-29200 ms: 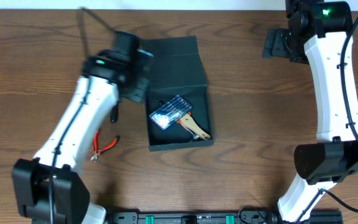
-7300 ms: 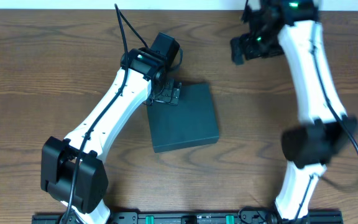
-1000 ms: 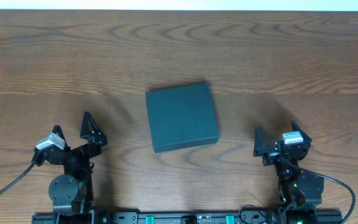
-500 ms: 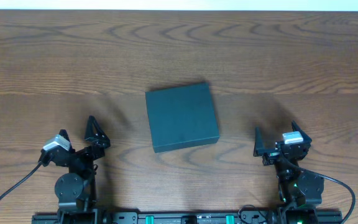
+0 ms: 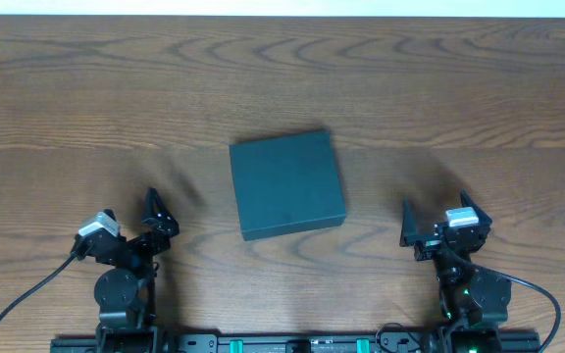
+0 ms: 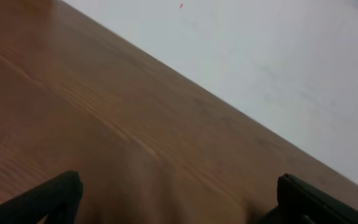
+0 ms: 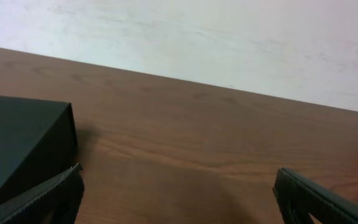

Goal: Pack container

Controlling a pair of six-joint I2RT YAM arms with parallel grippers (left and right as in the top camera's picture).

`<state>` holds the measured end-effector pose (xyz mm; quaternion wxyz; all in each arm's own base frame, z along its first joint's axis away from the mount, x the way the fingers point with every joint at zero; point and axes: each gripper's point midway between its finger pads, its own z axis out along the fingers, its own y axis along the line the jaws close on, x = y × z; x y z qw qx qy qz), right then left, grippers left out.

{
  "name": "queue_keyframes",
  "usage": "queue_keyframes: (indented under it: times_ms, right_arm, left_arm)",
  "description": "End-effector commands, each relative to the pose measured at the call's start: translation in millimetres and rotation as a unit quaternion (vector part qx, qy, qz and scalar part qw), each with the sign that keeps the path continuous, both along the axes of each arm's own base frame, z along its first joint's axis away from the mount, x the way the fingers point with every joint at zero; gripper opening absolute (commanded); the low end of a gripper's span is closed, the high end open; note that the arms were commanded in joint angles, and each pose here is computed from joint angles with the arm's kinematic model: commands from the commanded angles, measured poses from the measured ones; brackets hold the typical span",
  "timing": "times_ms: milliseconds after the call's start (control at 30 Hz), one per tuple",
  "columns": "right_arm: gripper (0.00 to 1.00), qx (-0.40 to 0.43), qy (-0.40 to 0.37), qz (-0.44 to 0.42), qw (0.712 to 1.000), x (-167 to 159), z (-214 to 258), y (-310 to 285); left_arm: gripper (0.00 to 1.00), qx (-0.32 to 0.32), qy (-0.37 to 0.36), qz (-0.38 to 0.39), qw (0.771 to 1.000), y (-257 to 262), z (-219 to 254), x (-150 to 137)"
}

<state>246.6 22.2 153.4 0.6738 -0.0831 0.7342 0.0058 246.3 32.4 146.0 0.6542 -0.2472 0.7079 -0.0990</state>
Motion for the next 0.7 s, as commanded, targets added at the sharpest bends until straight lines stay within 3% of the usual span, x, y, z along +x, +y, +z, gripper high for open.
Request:
queue_keyframes:
  times_ms: [0, 300, 667]
  right_arm:
    - [0.99, -0.003, 0.001, -0.002, 1.000, 0.0, -1.3, -1.2]
    - [0.99, -0.003, 0.001, -0.002, 1.000, 0.0, -1.3, -1.2]
    - [0.99, -0.003, 0.001, -0.002, 1.000, 0.0, -1.3, -1.2]
  left_arm:
    - [0.98, 0.037, 0.003, -0.004, 0.999, 0.3, 0.7, -0.2]
    - [0.98, 0.215, 0.044, -0.028, 0.975, 0.3, -3.1, -0.7]
    - [0.99, 0.219, 0.071, -0.034, 0.973, 0.4, -15.7, -2.6]
